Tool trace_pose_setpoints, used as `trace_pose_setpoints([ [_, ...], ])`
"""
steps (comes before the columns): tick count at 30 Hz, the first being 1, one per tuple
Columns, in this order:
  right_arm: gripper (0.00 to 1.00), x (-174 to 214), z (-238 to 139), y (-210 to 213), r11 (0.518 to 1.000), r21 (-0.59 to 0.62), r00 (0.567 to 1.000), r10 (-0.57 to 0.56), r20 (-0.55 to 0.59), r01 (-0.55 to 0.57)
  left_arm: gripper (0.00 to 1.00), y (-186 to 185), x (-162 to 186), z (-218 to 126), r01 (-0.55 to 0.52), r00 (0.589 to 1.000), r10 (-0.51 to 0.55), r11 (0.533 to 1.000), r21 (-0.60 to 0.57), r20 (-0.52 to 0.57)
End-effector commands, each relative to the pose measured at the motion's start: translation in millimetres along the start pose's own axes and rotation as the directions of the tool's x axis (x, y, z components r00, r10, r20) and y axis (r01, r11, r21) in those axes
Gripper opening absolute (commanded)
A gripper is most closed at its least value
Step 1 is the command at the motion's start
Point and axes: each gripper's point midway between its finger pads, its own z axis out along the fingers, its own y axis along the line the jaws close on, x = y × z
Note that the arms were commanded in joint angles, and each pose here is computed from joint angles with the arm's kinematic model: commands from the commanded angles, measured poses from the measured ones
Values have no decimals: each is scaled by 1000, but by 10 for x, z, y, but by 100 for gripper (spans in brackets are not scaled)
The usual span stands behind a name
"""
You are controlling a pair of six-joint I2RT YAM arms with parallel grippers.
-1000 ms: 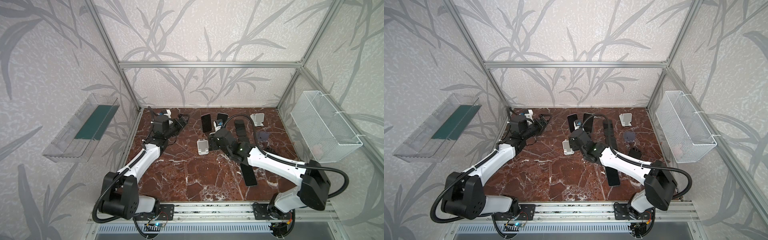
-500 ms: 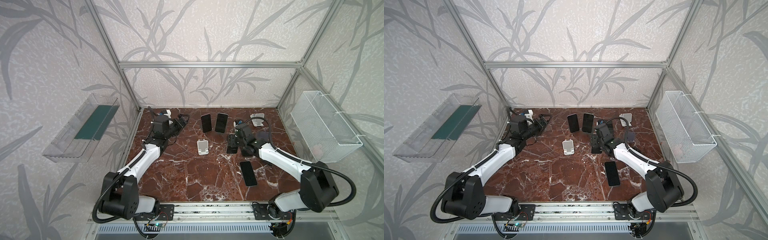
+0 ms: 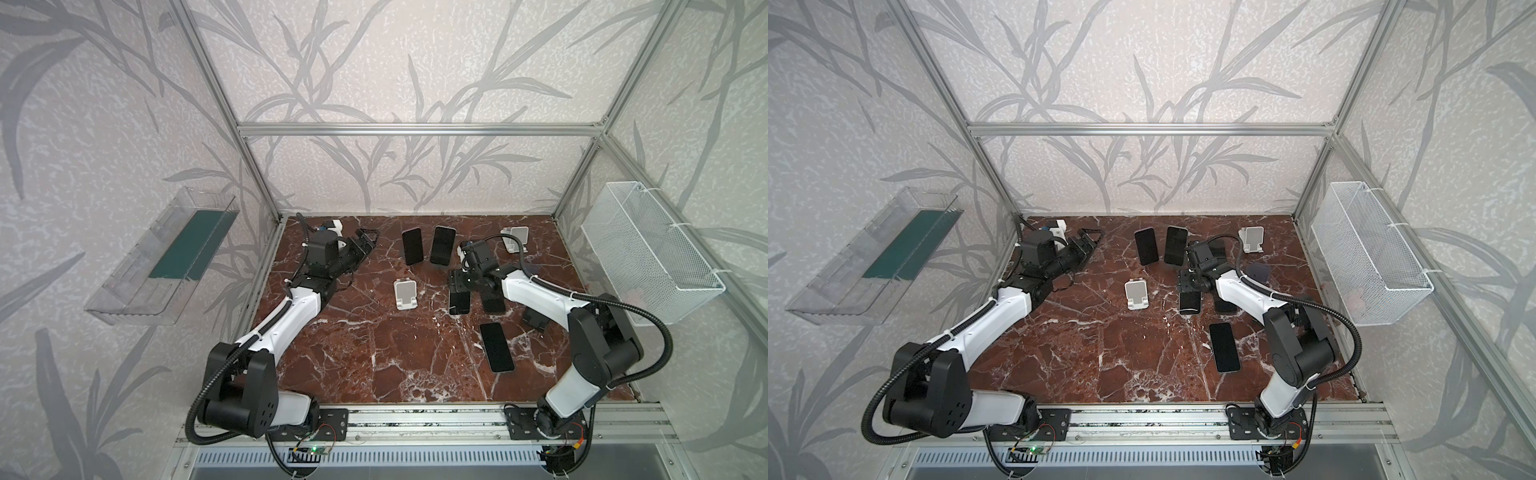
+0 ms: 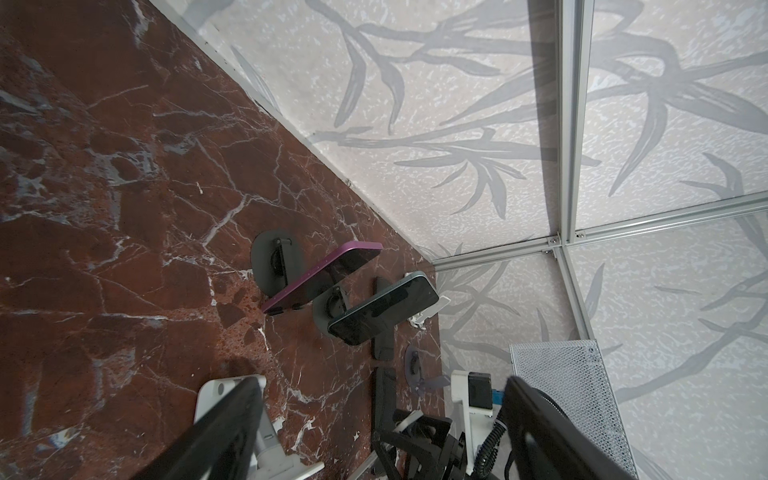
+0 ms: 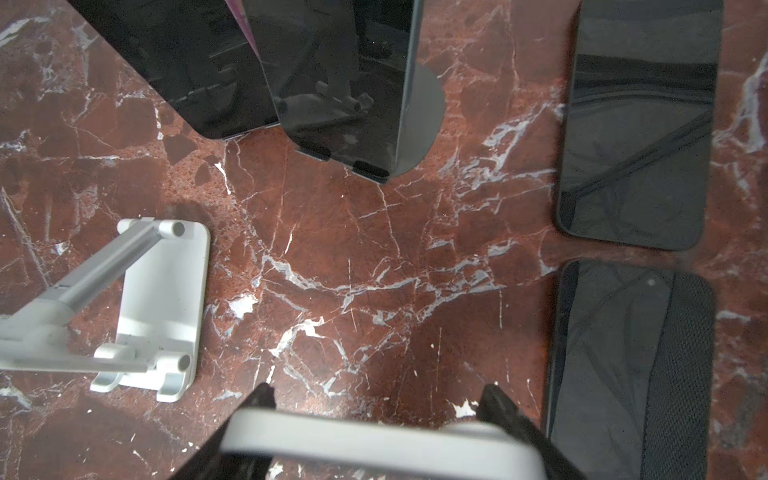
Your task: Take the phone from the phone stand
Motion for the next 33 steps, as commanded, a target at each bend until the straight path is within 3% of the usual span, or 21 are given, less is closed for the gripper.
trace_pose_setpoints([
  [1, 68, 102, 127, -77, 1000, 22, 998, 6, -67, -5, 90, -150, -74, 1, -21, 1000, 21, 999, 36, 22],
  [24, 70, 329, 587, -212, 997, 68, 985, 30, -169, -19, 91, -136, -63, 20, -13, 1000, 12, 999, 37, 14],
  [33, 72, 340, 660, -233, 994, 84, 985, 82, -152, -70, 90, -121, -58, 30, -9, 1000, 8, 999, 35, 12],
])
